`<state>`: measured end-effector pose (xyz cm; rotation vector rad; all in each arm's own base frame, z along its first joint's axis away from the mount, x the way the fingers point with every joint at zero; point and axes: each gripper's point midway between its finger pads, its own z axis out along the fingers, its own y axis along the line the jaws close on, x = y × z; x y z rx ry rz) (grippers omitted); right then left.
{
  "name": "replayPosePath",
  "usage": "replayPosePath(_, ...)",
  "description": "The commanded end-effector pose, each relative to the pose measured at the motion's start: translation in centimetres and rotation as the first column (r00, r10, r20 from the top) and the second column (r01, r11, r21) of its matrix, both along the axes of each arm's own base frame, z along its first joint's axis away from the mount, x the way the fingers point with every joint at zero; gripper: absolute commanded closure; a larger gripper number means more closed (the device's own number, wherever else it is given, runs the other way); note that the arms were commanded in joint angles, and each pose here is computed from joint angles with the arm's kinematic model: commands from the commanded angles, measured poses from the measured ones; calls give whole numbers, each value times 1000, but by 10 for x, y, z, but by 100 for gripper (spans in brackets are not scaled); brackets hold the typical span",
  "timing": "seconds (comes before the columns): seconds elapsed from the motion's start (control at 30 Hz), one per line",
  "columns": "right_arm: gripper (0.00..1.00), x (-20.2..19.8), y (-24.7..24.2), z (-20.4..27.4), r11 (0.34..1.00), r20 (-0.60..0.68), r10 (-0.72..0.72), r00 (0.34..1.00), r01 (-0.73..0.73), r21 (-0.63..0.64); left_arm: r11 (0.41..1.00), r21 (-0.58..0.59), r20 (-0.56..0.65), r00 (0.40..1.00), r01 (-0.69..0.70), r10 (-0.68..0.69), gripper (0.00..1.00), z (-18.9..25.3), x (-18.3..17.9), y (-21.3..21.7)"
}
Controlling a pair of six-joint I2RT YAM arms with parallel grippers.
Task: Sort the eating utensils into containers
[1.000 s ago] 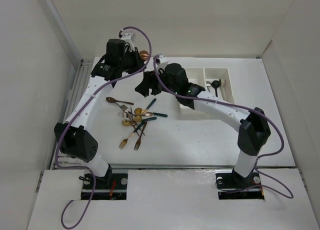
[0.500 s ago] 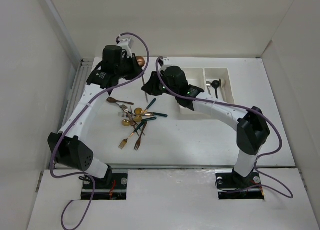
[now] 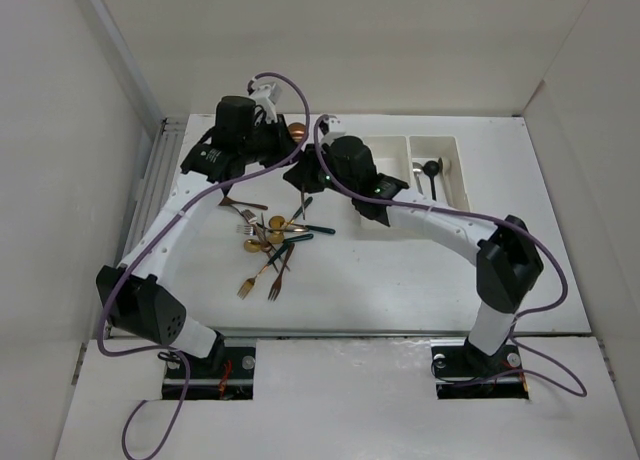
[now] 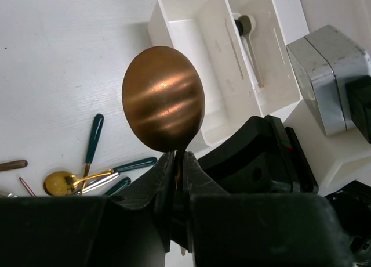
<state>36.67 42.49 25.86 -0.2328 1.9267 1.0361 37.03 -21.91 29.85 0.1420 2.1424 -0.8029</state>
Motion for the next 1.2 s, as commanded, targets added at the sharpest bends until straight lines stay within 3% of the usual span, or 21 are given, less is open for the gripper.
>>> replayPosePath(0.0, 100, 4, -15, 37, 994, 77, -90, 993, 84, 74, 999, -21, 71, 997, 26, -25, 99, 25, -14, -5)
replayPosePath(0.1, 100, 9, -39, 49, 978, 99, -198, 975, 190, 82, 995, 57, 103, 992, -77, 70, 67, 19, -2, 9)
replayPosePath(0.13, 100, 8, -47, 42, 976, 109, -217, 970, 212, 57, 989, 93, 102, 989, -114, 104, 41, 12, 1, 17)
replayPosePath(0.17, 100, 5, -57, 53, 973, 154, -229, 961, 224, 49, 981, 118, 117, 983, -153, 139, 29, 11, 6, 25)
replayPosePath(0.27, 100, 17, -104, 40, 946, 170, -298, 939, 314, -76, 931, 203, 168, 947, -304, 272, 6, 9, 16, 56)
replayPosePath(0.3, 100, 25, -120, 35, 930, 186, -312, 932, 340, -141, 914, 219, 180, 935, -342, 306, 3, 11, 18, 63)
replayPosePath(0.37, 100, 48, -171, 33, 872, 187, -388, 903, 425, -244, 858, 251, 224, 889, -448, 399, 2, 17, 25, 92)
replayPosePath(0.4, 100, 48, -198, 6, 819, 158, -387, 908, 417, -394, 842, 257, 231, 876, -475, 424, 2, 17, 27, 100)
replayPosePath(0.43, 100, 53, -220, -3, 775, 150, -415, 897, 435, -459, 820, 266, 238, 859, -507, 454, 2, 13, 28, 111)
replayPosePath(0.47, 100, 66, -264, -6, 691, 163, -500, 851, 505, -517, 802, 261, 248, 840, -537, 482, 2, 15, 29, 123)
replayPosePath(0.53, 100, 66, -308, -38, 582, 139, -530, 837, 478, -658, 787, 280, 233, 834, -550, 500, 2, 1, 26, 134)
replayPosePath(0.57, 100, 71, -340, -43, 521, 146, -585, 798, 508, -686, 783, 264, 237, 825, -563, 514, 2, 3, 23, 144)
replayPosePath(0.7, 100, 74, -388, -85, 449, 100, -645, 758, 482, -752, 774, 250, 226, 812, -582, 538, 2, -12, 12, 164)
replayPosePath(0.93, 99, 114, -403, -114, 362, 143, -665, 733, 484, -797, 746, 261, 215, 790, -613, 574, 9, -39, -6, 199)
replayPosePath(0.97, 96, 114, -408, -129, 350, 113, -670, 733, 447, -823, 746, 260, 216, 790, -613, 574, 11, -41, -8, 199)
replayPosePath(1.03, 79, 118, -407, -131, 348, 107, -670, 735, 438, -829, 758, 272, 185, 806, -592, 563, 11, -58, -16, 198)
replayPosePath(1.1, 54, 121, -408, -127, 342, 111, -679, 726, 447, -826, 771, 266, 138, 815, -578, 563, 12, -73, -20, 195)
replayPosePath(1.17, 46, 120, -407, -119, 348, 119, -685, 718, 467, -813, 789, 249, 76, 823, -562, 563, 14, -92, -27, 190)
